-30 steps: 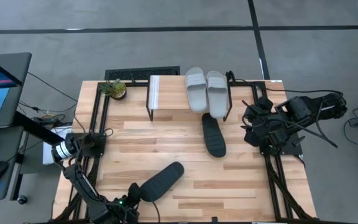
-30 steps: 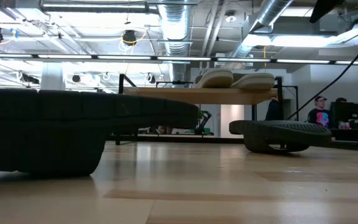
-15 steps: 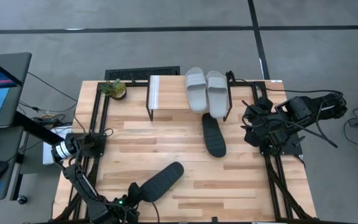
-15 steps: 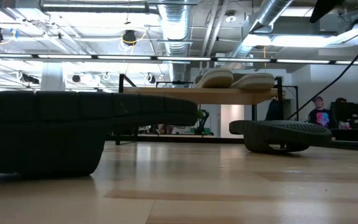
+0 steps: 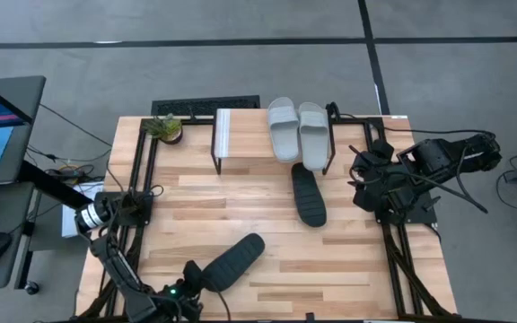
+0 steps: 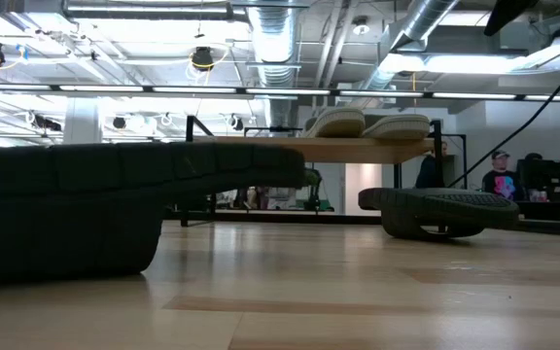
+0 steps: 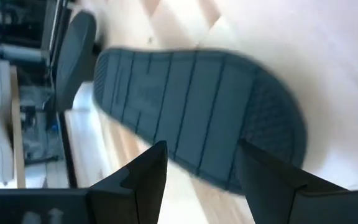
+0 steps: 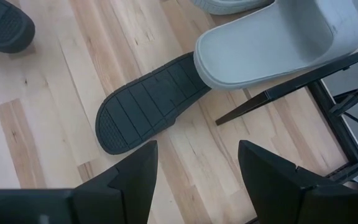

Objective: Pick and place slides into the shelf
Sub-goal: Put the left black slide on the shelf

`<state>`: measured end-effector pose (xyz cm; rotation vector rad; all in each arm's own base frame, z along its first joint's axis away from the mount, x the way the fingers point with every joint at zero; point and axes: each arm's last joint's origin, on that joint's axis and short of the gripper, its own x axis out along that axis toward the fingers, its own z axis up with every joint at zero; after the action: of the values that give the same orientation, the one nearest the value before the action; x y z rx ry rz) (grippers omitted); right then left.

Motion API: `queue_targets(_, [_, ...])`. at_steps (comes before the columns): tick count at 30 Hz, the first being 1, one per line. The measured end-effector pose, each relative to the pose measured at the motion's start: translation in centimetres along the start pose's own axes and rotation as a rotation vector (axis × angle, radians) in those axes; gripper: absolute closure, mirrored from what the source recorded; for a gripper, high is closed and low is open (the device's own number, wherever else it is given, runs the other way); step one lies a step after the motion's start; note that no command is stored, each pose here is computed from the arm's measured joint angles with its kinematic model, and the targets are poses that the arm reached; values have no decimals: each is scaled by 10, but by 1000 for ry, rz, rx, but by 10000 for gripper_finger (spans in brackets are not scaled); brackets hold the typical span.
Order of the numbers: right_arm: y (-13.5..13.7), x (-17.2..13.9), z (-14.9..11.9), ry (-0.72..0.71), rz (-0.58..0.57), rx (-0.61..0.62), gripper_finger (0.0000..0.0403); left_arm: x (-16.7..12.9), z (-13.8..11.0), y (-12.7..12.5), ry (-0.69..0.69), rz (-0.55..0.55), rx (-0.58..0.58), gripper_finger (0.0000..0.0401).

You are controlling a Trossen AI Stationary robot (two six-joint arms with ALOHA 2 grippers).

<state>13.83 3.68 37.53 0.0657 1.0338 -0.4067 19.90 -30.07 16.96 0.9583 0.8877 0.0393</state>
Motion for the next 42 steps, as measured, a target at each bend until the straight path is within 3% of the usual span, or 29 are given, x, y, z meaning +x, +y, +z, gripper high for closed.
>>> queue_targets(5, [1, 0, -1, 5, 12, -1, 186, -6, 13, 3, -43, -45, -79, 220])
queue_targets(15, [9, -5, -8, 14, 50, -1, 186, -7, 26, 3, -76, -147, -464, 221])
queue_targets(19, [12, -8, -12, 18, 52, 12, 186, 1, 38, -1, -129, -183, -565, 221])
queue_targets(24, [15, -11, -17, 24, 55, 24, 186, 20, 46, -19, -84, -240, -522, 221])
queue_targets(28, [18, -13, -20, 23, 69, 35, 186, 25, 47, -25, 12, -225, -500, 221])
queue_targets(35, [20, -14, -22, 21, 81, 39, 186, 25, 54, -27, 28, -305, -618, 221])
queue_targets(42, [20, -14, -22, 19, 79, 39, 186, 25, 55, -28, 26, -317, -656, 221])
